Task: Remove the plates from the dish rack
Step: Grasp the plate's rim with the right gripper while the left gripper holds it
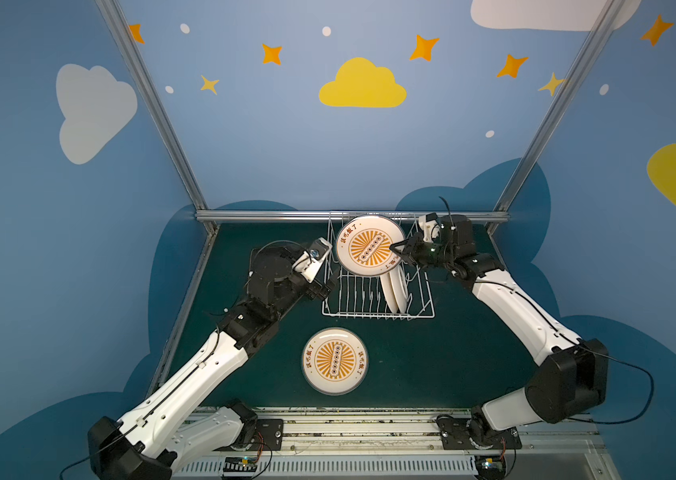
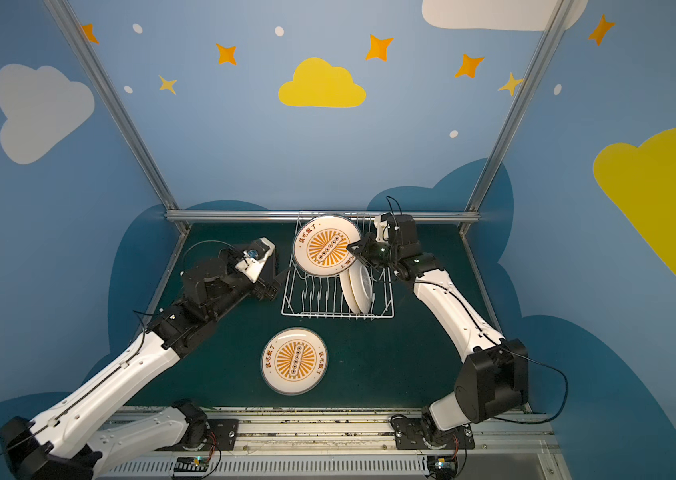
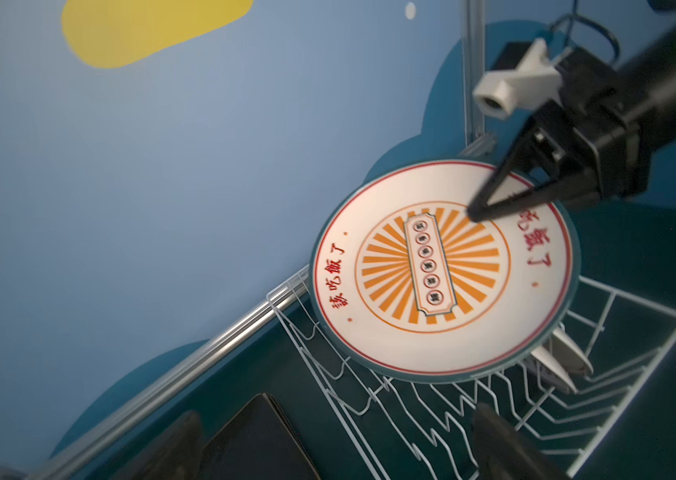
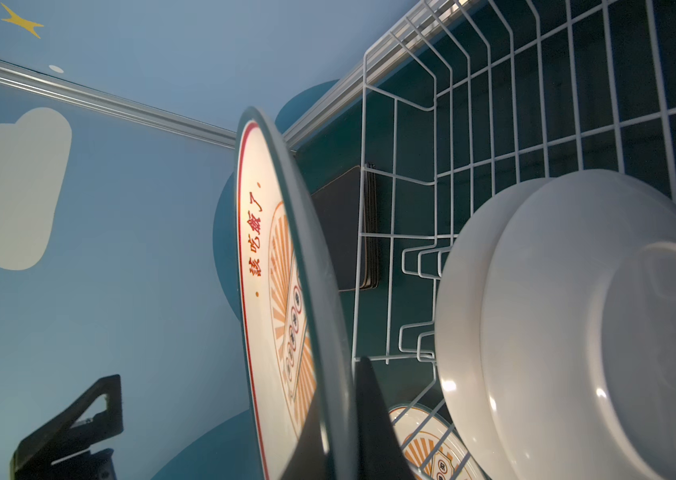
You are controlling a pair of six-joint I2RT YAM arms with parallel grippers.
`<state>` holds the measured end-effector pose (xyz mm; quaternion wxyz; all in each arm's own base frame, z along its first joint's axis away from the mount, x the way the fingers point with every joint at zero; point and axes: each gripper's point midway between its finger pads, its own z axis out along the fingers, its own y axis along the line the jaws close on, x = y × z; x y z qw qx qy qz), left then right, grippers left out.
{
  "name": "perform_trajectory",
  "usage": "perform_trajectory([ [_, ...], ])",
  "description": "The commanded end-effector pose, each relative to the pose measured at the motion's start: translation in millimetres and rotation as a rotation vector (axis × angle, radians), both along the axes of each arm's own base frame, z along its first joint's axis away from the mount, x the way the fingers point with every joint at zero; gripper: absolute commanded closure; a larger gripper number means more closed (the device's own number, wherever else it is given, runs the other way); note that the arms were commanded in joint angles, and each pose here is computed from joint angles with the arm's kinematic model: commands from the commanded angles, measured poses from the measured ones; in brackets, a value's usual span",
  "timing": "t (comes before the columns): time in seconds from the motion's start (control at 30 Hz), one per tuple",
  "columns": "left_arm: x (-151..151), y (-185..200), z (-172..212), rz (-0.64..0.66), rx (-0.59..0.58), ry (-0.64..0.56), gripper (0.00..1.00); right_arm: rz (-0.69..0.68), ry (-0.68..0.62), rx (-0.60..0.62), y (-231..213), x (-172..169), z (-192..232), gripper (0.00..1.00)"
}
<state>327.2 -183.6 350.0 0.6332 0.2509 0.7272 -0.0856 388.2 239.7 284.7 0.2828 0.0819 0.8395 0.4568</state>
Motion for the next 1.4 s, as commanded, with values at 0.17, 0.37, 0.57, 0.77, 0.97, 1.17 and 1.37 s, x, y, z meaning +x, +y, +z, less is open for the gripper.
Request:
perform_trajectory([
  [0.17, 7, 17, -3, 0.072, -0.598, 0.351, 0.01, 0.062, -0.213, 0.046, 2, -5, 44, 1.0],
  [0.37, 21, 2, -20, 0.025, -0.741, 0.539, 0.01, 0.086, -0.25, 0.038, 2, -11, 44, 1.0],
  [0.57, 34, -20, -32, -0.059, -0.816, 0.671, 0.01, 0.107, -0.285, 0.058, 4, -15, 45, 1.0],
  [0.77, 46, -39, -37, -0.154, -0.865, 0.749, 0.02, 0.141, -0.281, 0.067, 8, -18, 44, 1.0],
  [0.97, 51, -62, -43, -0.288, -0.875, 0.832, 0.08, 0.171, -0.266, 0.077, 12, -21, 42, 1.0],
  [1.17, 57, -75, -50, -0.347, -0.921, 0.911, 0.2, 0.174, -0.243, 0.073, 13, -22, 33, 1.0],
  [1.37, 58, -76, -49, -0.359, -0.926, 0.914, 0.32, 0.177, -0.235, 0.07, 13, -22, 29, 1.0],
])
